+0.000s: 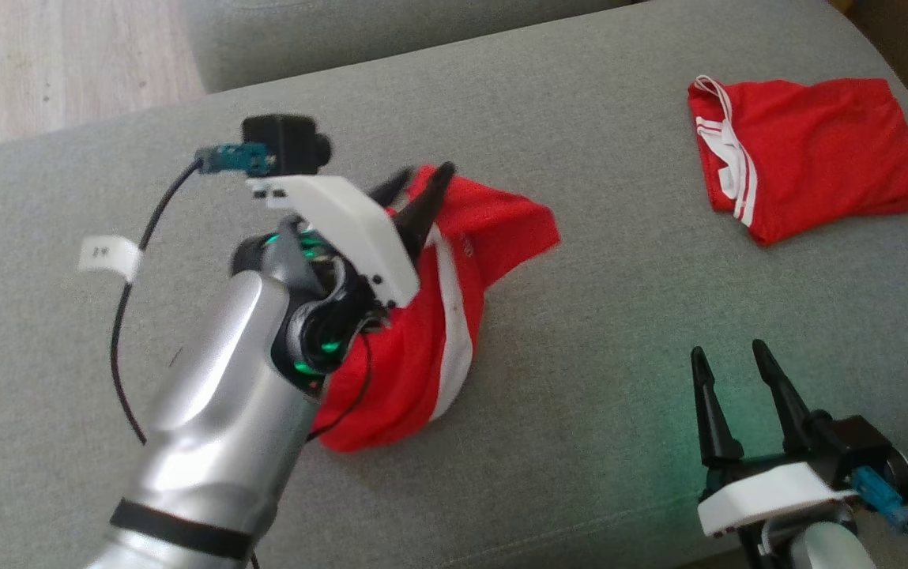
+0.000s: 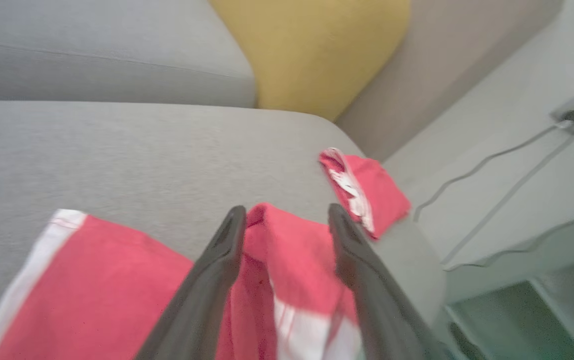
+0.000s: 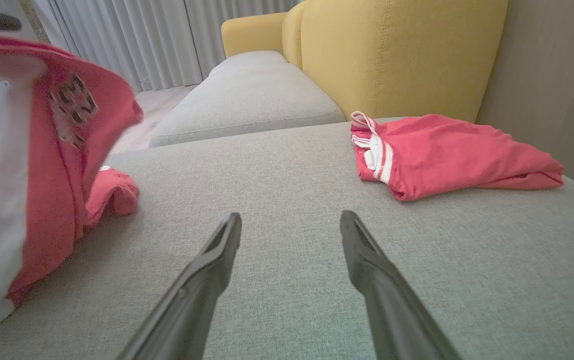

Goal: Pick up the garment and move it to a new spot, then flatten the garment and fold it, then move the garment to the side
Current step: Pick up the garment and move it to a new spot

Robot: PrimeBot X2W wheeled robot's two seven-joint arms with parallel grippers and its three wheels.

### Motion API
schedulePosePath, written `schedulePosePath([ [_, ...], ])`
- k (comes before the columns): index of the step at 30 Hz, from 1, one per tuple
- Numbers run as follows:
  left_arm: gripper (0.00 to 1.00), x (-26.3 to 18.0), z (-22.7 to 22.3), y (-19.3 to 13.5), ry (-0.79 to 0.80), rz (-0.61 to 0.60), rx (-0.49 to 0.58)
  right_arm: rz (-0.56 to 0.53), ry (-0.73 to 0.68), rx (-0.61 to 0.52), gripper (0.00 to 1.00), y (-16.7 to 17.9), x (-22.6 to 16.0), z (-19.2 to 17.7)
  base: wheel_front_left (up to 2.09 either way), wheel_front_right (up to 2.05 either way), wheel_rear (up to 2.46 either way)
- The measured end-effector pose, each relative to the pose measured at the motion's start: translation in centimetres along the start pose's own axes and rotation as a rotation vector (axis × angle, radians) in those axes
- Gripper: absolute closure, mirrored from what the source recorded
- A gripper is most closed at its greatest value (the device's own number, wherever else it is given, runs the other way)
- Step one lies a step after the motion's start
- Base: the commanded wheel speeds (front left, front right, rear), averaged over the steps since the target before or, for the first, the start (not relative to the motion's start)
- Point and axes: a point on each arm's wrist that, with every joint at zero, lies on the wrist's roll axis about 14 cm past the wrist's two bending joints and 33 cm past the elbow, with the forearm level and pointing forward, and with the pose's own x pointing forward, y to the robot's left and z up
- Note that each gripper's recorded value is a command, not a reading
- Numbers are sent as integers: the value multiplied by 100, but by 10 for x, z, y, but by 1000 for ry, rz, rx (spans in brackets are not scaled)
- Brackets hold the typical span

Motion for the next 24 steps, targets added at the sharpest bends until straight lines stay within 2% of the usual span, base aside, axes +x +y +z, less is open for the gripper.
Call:
schedulePosePath([
  [3, 0, 8, -15, 38, -22, 131, 45, -8, -2, -1, 0, -3, 2, 1, 0, 0, 0],
  [6, 0, 5, -31, 61, -47, 193, 60, -16, -5, -1, 0, -5, 1, 2, 0, 0, 0],
  [7, 0, 3, -35, 65, -59, 204, 99, -20, -6, -1, 0, -7, 1, 2, 0, 0, 0],
  [8, 0, 0, -39, 68, -64, 207, 146, -23, -5, -2, 0, -8, 1, 2, 0, 0, 0],
  [12, 0, -19, -50, 80, -129, 231, 210, -15, -1, -17, 0, -7, 3, 1, 0, 0, 0],
  [16, 0, -51, -58, 93, -229, 305, 225, 24, -10, -44, 0, 3, 11, 4, 0, 0, 0],
  [24, 0, -117, -44, 91, -417, 446, 251, 90, -15, -79, 0, 22, 19, 6, 0, 0, 0],
])
